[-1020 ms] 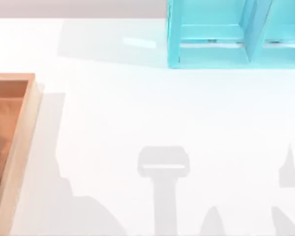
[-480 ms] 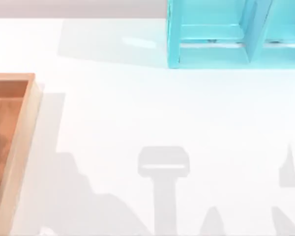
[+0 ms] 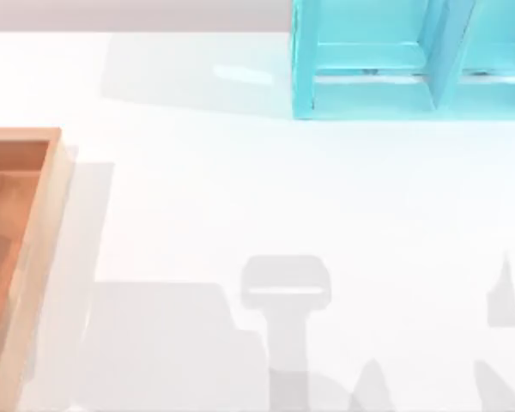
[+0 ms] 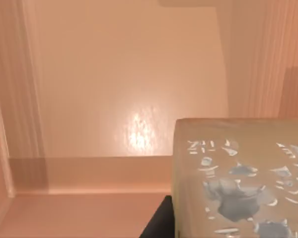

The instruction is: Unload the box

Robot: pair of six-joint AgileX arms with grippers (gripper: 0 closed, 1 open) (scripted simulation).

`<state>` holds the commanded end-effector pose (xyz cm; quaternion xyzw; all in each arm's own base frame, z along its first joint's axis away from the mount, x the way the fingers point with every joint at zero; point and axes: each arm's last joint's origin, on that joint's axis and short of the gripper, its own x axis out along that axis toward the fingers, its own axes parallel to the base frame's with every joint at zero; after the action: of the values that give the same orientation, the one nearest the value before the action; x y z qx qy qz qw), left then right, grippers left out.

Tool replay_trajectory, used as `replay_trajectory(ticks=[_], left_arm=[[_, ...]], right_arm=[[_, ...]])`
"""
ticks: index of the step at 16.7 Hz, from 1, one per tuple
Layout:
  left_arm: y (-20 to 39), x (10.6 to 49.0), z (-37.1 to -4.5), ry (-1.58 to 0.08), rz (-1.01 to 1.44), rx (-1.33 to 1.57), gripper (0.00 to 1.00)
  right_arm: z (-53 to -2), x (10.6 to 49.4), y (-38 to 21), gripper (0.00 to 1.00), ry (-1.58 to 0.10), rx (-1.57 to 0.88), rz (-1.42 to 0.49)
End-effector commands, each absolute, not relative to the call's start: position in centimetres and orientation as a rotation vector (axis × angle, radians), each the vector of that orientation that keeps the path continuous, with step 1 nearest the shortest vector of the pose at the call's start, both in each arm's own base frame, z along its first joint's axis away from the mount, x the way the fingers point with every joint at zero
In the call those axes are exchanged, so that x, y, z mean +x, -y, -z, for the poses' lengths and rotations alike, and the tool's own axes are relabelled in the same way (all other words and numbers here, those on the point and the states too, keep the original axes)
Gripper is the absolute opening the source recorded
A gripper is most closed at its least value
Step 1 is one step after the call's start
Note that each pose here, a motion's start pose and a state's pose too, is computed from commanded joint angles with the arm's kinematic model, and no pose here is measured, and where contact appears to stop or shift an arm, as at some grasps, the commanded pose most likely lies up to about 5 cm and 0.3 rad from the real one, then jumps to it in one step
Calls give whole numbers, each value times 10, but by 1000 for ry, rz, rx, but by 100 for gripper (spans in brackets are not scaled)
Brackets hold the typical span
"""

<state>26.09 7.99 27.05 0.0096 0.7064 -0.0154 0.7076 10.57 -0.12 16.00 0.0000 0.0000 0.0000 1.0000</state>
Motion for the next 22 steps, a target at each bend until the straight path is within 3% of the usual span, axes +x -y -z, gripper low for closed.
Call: replay_trajectory(ticks=[6,10,15,22], left_arm=[[-78,264,-269,-1575,35,20,0],[-40,291,-257,-1596,39,23,0],[82,317,-229,-1608,28,38,0],[248,261,-189,-1578,21,35,0]], right_arm=[[-160,106,1,100,0,0,0],[-160,106,1,100,0,0,0],[-160,106,1,100,0,0,0],[-160,106,1,100,0,0,0]])
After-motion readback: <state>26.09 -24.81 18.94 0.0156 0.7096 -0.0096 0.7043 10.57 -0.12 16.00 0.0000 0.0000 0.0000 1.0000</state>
